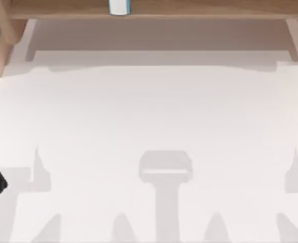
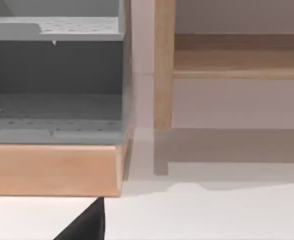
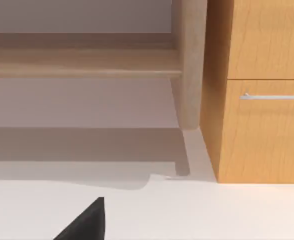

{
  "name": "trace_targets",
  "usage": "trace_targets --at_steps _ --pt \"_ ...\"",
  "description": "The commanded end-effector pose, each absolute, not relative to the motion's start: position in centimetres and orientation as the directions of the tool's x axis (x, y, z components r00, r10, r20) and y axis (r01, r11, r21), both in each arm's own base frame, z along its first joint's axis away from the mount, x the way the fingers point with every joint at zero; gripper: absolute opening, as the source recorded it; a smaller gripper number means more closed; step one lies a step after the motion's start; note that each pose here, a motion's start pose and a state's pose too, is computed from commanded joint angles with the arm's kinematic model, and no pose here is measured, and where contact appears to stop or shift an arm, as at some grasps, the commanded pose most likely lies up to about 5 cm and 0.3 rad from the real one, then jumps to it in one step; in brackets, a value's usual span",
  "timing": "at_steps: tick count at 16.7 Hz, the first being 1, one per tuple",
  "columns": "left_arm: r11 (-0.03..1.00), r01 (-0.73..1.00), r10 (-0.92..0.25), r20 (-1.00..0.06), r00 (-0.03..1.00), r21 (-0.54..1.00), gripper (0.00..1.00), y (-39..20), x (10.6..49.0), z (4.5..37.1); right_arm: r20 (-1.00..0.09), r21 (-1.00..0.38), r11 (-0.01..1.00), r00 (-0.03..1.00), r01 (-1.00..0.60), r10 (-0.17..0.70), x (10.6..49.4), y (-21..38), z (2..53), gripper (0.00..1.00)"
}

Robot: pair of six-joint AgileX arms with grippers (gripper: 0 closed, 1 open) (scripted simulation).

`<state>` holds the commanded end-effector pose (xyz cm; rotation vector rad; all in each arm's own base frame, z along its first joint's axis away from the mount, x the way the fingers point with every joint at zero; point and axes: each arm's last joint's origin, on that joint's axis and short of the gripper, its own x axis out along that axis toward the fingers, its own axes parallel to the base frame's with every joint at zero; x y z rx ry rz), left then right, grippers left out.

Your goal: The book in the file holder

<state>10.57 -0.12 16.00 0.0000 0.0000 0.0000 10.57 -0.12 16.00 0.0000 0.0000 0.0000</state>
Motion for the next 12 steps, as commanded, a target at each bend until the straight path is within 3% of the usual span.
trace_targets --at_steps 5,9,12 --pt "1.000 0.003 -0.003 0.027 1.000 -0.002 1.00 -0.3 10.7 17.7 0.000 0.000 1.000 1.000 0.000 0.000 10.6 -0.1 16.0 1.00" --pt "1.000 0.010 -0.009 0.084 0.996 -0.012 1.00 -1.0 11.9 23.0 0.000 0.000 1.000 1.000 0.000 0.000 10.6 -0.1 16.0 1.00" --pt "1.000 0.016 -0.013 0.096 0.995 -0.023 1.00 -2.2 15.3 27.4 0.000 0.000 1.000 1.000 0.000 0.000 10.6 -0.1 16.0 1.00"
